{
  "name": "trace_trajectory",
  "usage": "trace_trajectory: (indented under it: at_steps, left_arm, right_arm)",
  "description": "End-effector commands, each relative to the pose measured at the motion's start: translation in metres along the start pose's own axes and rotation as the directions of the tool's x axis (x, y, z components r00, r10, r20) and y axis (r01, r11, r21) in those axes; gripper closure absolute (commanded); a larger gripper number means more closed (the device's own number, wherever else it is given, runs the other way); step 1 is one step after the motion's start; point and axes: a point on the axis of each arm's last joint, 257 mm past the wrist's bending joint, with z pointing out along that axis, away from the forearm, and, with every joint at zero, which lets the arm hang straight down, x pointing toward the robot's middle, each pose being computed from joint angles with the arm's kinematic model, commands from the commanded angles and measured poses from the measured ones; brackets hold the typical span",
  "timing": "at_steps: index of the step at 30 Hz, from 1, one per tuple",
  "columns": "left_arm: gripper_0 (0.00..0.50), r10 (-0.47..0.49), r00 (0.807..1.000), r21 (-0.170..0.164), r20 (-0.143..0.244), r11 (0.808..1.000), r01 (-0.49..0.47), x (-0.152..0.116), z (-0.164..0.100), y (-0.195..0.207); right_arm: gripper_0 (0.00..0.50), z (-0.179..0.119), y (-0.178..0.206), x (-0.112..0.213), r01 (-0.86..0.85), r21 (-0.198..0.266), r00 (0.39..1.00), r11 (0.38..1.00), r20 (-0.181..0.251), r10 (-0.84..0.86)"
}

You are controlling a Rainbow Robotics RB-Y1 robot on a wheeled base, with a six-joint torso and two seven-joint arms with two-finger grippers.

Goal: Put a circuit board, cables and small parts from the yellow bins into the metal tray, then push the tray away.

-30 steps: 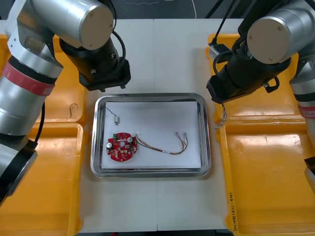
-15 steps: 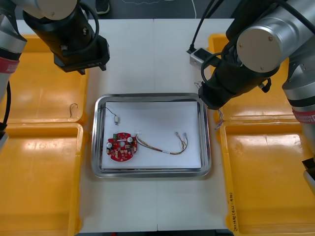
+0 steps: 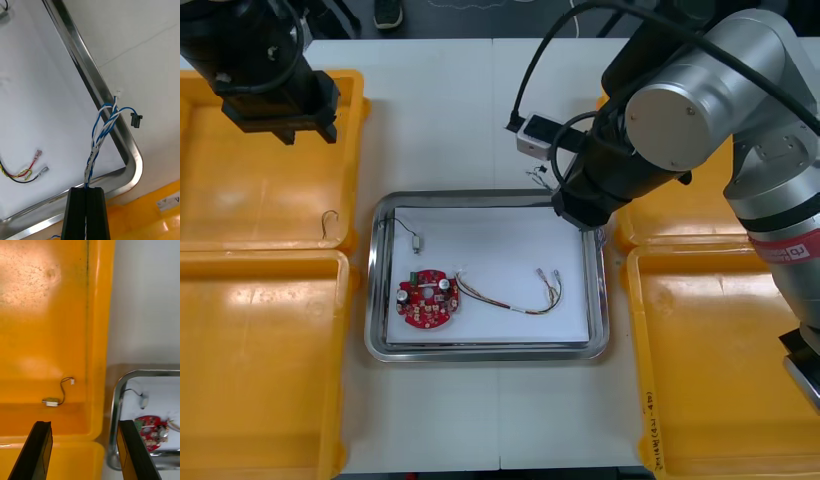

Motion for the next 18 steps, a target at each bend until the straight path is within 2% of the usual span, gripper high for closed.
trace_trajectory:
  at_steps: [1, 8, 13, 18]
  left_arm:
    - [0.0, 0.001, 1.0, -0.003, 0.028, 1.0, -0.001, -0.019, -0.032, 0.03]
    - [0.0, 0.079, 0.997, 0.015, 0.003, 0.997, -0.079, -0.022, -0.016, 0.049]
    - [0.0, 0.154, 0.988, -0.003, -0.021, 0.988, -0.155, -0.02, 0.006, 0.057]
    - [0.0, 0.19, 0.981, -0.017, -0.028, 0.981, -0.191, -0.02, 0.023, 0.055]
  right_arm:
    - [0.5, -0.009, 0.006, -0.036, 0.193, 0.059, 0.979, 0.979, 0.049, -0.196]
    - [0.5, 0.004, 0.015, -0.044, 0.377, 0.098, 0.924, 0.921, 0.024, -0.381]
    - [0.5, 0.013, 0.023, -0.053, 0.483, 0.125, 0.872, 0.867, 0.015, -0.489]
    - [0.5, 0.02, 0.032, -0.053, 0.51, 0.111, 0.858, 0.853, 0.007, -0.514]
